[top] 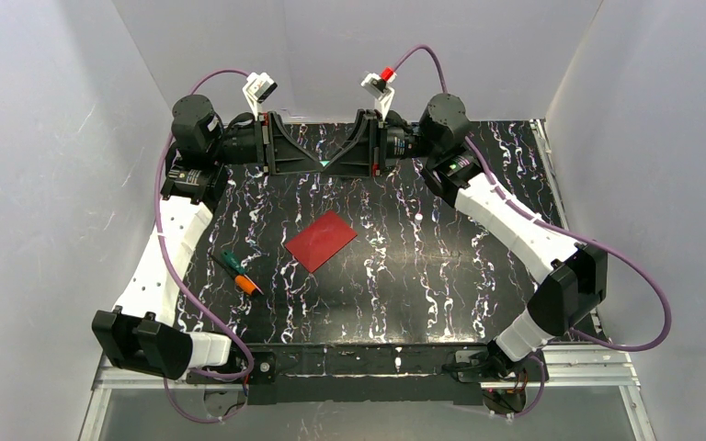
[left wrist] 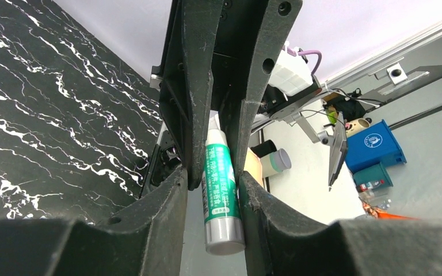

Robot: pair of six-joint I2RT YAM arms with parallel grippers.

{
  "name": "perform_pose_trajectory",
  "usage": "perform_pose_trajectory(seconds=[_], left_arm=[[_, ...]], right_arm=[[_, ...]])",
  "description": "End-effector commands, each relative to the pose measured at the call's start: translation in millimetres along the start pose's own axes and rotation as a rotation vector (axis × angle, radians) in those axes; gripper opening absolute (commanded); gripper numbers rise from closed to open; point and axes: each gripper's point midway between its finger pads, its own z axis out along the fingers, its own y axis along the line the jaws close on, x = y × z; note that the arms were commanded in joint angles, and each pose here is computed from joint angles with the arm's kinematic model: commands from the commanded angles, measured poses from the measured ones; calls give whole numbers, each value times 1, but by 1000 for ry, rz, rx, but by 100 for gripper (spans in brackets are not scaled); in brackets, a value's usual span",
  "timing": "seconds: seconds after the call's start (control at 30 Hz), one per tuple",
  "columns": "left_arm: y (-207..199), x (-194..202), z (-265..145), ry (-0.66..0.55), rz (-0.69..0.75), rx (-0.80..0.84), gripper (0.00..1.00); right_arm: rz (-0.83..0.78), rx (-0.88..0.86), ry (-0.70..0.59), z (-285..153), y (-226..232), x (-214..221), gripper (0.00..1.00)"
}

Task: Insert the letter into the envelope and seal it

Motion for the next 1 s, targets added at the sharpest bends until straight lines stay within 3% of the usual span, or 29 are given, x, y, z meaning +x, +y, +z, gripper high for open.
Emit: perform_pose_trajectory(seconds=[0.0,0.07,0.13,0.17,0.2,0.27,0.3,0.37,0.47,0.7,0.97], left_arm=[[-23,8,-4,35,66,45,0],[-22,7,-3,23,88,37,0],[-19,4,-4,1,96,17,0],[-16,3,-4,-7,92,8,0],[-14,2,-4,-13,88,3,0],[-11,-1,-3,-19,62,-4,0],[-11,-1,-3,-14,45,-1,0],[-8,-2,-2,0,15,6,3],[-7,-1,-3,5,12,9,17],[-4,2,-4,16,14,12,16],[-1,1,-6,16,10,10,26]], right_arm=[[-85,7,-29,0,10,-17,2],[-90,33,-32,-1,8,-17,11],[-103,67,-33,-4,4,-16,27],[-106,83,-31,-5,3,-15,29],[-116,89,-34,-7,4,-16,28],[-125,87,-33,-8,4,-16,6],[-123,85,-30,-9,4,-16,1],[-118,91,-27,-10,2,-14,1],[-113,109,-33,-14,-2,-14,1],[-110,175,-57,-23,-15,-20,1],[-105,173,-61,-26,-15,-21,1]])
